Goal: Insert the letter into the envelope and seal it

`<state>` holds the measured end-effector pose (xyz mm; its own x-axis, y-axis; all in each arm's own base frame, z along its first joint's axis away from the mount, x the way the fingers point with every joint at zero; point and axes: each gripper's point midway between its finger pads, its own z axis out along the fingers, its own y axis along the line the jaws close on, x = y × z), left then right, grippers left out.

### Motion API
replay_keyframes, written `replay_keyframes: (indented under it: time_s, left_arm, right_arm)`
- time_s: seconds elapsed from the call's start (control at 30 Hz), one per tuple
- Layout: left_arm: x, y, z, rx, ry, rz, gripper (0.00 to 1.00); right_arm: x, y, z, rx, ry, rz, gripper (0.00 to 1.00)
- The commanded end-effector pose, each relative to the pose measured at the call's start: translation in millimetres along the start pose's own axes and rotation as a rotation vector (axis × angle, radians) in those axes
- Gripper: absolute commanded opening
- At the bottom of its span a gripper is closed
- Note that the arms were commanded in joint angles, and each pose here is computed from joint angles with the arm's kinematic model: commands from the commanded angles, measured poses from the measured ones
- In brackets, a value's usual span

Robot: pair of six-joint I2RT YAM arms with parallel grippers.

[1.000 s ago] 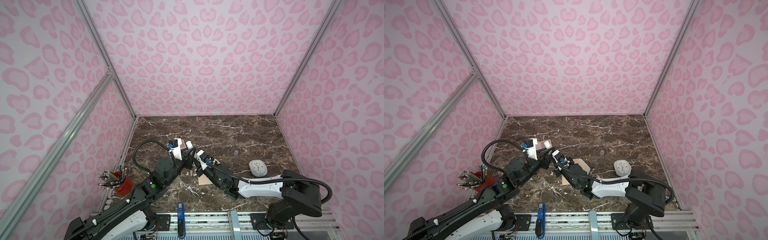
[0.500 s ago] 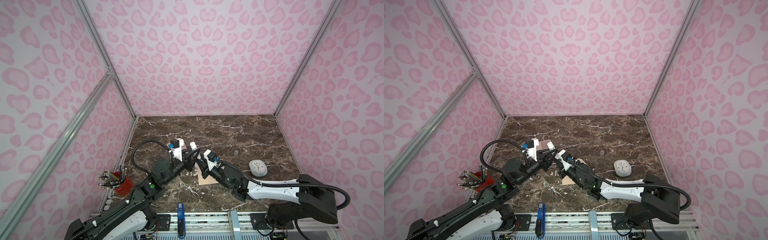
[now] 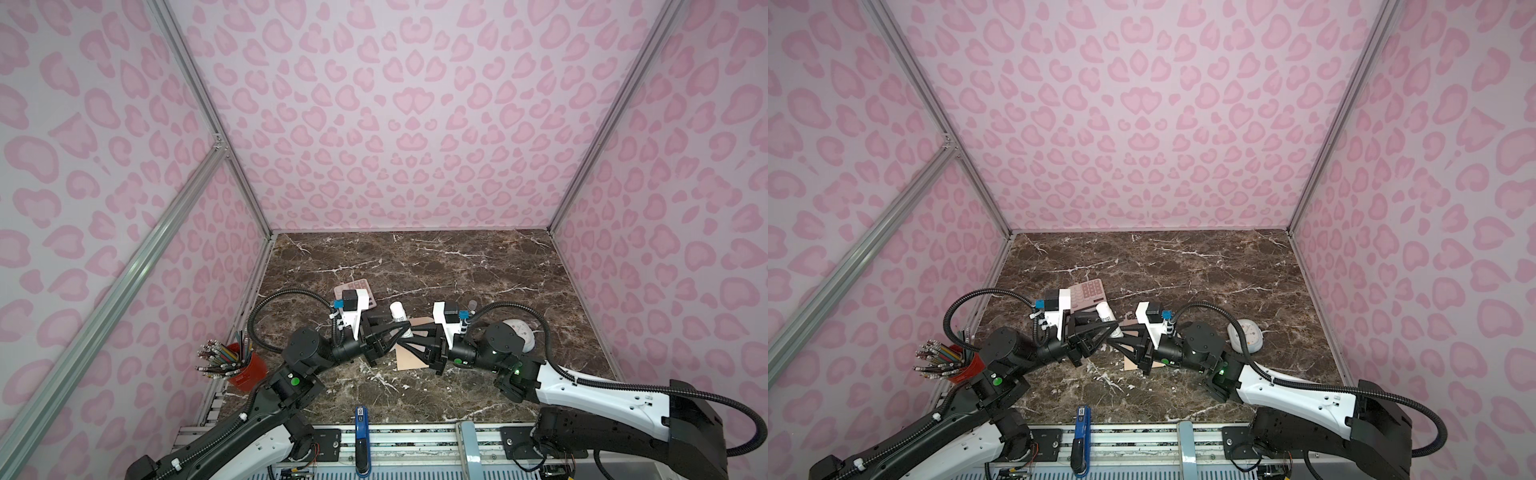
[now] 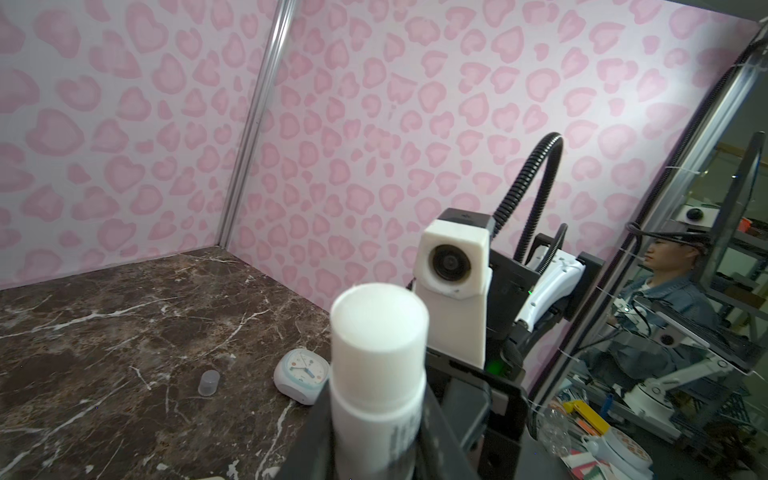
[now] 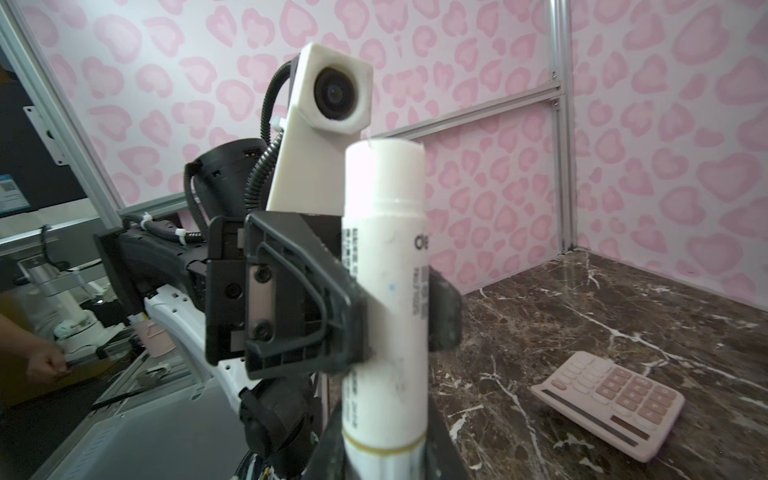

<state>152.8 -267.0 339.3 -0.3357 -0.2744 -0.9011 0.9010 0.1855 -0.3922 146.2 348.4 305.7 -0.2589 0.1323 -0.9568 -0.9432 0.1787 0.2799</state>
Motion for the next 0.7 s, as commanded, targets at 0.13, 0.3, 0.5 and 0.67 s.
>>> replay_keyframes:
  time_s: [0.13,0.3,0.5,0.67]
  left_arm:
    - [27,-16,1,0.105,0.146,-0.067,0.04]
    - [19,-4,4,0.036,0.101,-0.056,0.04]
    - [-5,54,-7,-0.308,-0.058,-0.071,0.04]
    - [-17,88,-29,-0.517,-0.178,-0.074,0.04]
  right_arm:
    - [-19,6,-10,-0.026,-0.042,-0.024,0.18]
    - [-3,-12,-11,0.070,0.011,-0.072,0.37]
    - [27,-41,-22,0.232,0.023,-0.200,0.51]
    - [45,-61,-28,0.367,0.000,-0.287,0.52]
